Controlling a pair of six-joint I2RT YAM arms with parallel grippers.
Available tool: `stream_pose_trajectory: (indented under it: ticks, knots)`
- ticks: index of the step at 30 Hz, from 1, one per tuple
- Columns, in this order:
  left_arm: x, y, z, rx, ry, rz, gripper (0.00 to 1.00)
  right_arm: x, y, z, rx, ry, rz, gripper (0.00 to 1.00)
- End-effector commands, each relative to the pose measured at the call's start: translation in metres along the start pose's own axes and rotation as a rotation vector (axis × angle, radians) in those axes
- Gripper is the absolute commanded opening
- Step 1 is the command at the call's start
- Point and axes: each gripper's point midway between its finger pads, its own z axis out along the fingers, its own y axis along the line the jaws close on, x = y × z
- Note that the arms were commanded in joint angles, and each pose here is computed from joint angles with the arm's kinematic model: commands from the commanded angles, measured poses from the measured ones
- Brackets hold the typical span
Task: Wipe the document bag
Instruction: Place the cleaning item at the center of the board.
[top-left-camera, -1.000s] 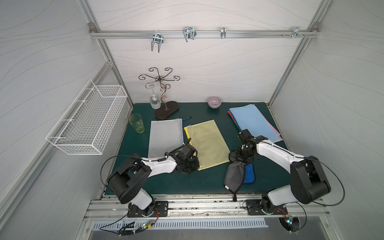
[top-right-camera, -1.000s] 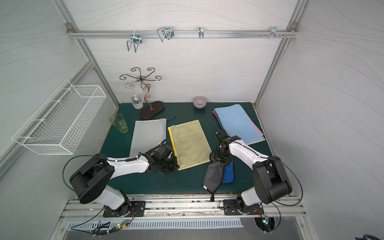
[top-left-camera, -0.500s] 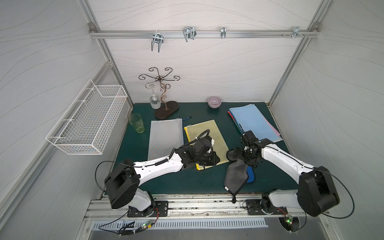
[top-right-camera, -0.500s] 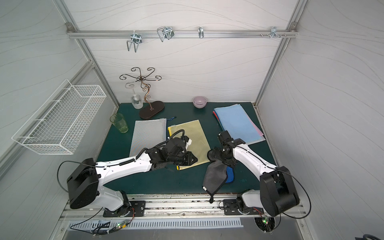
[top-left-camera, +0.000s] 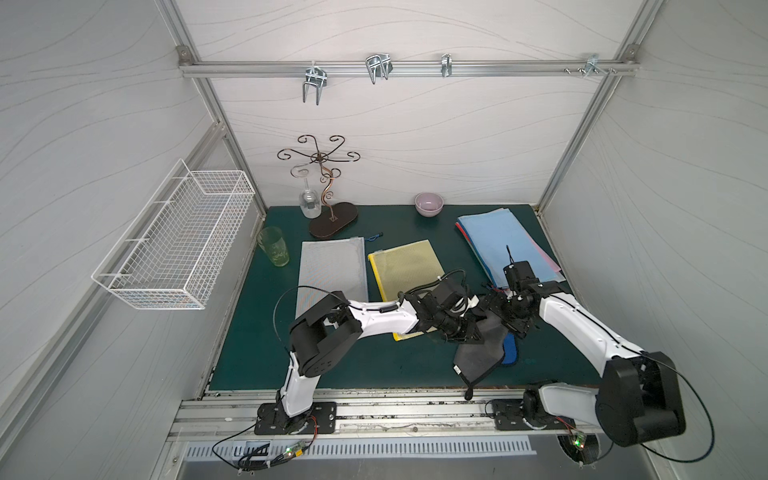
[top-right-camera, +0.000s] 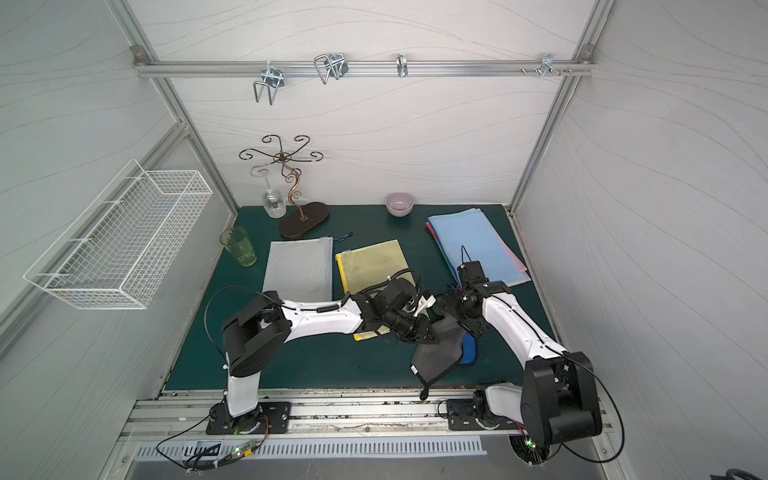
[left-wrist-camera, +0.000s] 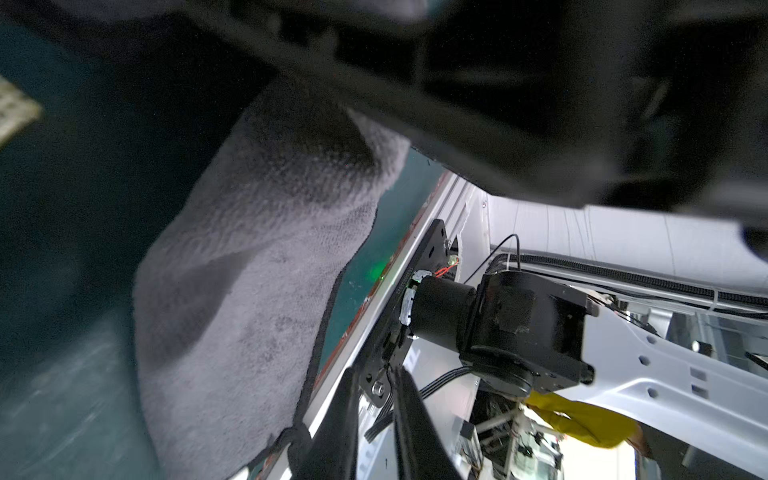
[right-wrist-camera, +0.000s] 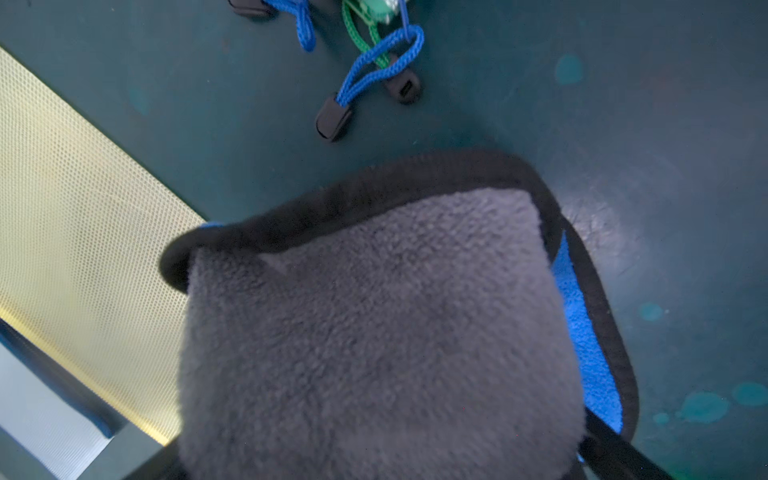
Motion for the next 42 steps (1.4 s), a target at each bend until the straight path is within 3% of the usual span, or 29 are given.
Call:
stream_pose_trajectory:
  ticks: [1, 7, 10, 24, 27, 31, 34, 37, 39, 42]
  knots:
    - [0.003, 0.011, 0.021, 0.007, 0.093, -0.108, 0.18, 0.007, -0.004, 0.0, -0.028, 0.044, 0.043, 0.99]
    - [0.007, 0.076, 0.025, -0.14, 0.103, -0.338, 0.18, 0.0, -0.018, -0.026, -0.061, -0.009, 0.109, 0.99]
    - [0.013, 0.095, 0.028, -0.171, 0.107, -0.396, 0.17, -0.006, -0.023, -0.046, -0.103, -0.052, 0.155, 0.99]
    - [0.019, 0.097, 0.035, -0.197, 0.14, -0.385, 0.17, -0.048, -0.007, -0.139, -0.148, -0.347, 0.113, 0.99]
    - [0.012, 0.081, 0.031, -0.152, 0.115, -0.332, 0.17, -0.061, 0.018, -0.149, -0.246, -0.392, 0.011, 0.99]
    - [-0.001, 0.053, 0.0, -0.135, 0.007, -0.211, 0.25, -0.059, 0.054, -0.117, -0.365, -0.24, -0.069, 0.92]
    - [-0.005, 0.04, -0.023, -0.141, -0.053, -0.163, 0.38, -0.05, 0.075, -0.082, -0.35, -0.136, -0.161, 0.79]
    - [-0.003, 0.04, -0.039, -0.132, -0.093, -0.182, 0.42, -0.037, 0.09, -0.045, -0.315, -0.036, -0.239, 0.65]
    - [-0.002, 0.045, -0.049, -0.124, -0.12, -0.202, 0.43, -0.027, 0.097, -0.023, -0.308, 0.04, -0.267, 0.47]
    - [-0.003, 0.065, -0.067, -0.171, -0.179, -0.245, 0.43, -0.013, 0.103, 0.007, -0.278, 0.113, -0.329, 0.44]
